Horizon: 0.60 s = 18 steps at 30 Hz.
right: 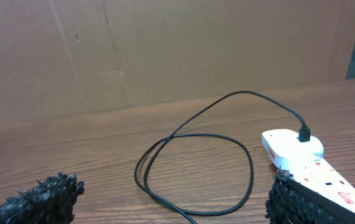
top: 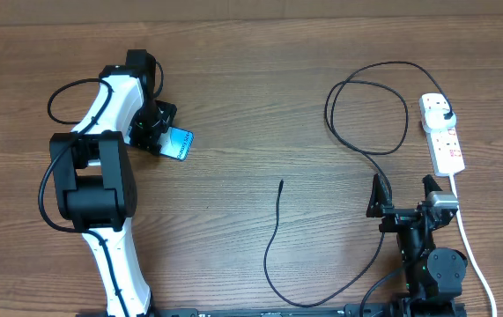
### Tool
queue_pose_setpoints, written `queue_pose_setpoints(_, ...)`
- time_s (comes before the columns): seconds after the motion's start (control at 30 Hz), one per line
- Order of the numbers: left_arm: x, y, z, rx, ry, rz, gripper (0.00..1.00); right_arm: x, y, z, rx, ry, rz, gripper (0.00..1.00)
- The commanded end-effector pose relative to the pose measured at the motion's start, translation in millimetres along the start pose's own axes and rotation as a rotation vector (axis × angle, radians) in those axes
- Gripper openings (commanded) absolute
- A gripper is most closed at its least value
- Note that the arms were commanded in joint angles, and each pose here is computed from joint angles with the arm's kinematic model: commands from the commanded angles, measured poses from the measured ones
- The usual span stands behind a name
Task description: Plug charger to phone and switch on socket
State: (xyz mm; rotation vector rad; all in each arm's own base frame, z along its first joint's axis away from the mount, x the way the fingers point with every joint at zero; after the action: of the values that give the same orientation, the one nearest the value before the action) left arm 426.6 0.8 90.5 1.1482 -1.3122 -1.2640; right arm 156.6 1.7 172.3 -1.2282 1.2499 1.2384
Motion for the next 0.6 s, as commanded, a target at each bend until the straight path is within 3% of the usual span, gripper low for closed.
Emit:
queue_pose_setpoints(0.0, -3.7, -22.3, 5.7, -0.062, 0.005, -0.009, 0.04, 1.3, -0.3, 0.2, 0.002, 0.004, -0.001, 1.0)
queue_pose_setpoints(0.23, -4.1, -10.0, 1.3, -0.046, -0.076, 0.0, 0.04, 1.3, -0.3, 0.2, 0.002, 0.004, -0.001, 1.0)
queue_pose_setpoints(0.57, -1.5, 42.2, -18.9, 0.047, -0.112, 0.021, 0.04, 1.3, -0.3, 0.2, 0.002, 0.004, -0.001, 1.0)
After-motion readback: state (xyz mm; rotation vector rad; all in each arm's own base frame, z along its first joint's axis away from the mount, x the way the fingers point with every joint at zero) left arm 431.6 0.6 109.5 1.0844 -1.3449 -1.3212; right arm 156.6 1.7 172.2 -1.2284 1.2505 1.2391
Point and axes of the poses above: each gripper's point midway between its finger pads, its own y axis back along the fingers, its own z axis along the line the jaws close on, x = y × z, the point moved 9 cm from there along y, back along the fingers, and after that the axes turned 10 degrees about y, right-handed, at the moved point
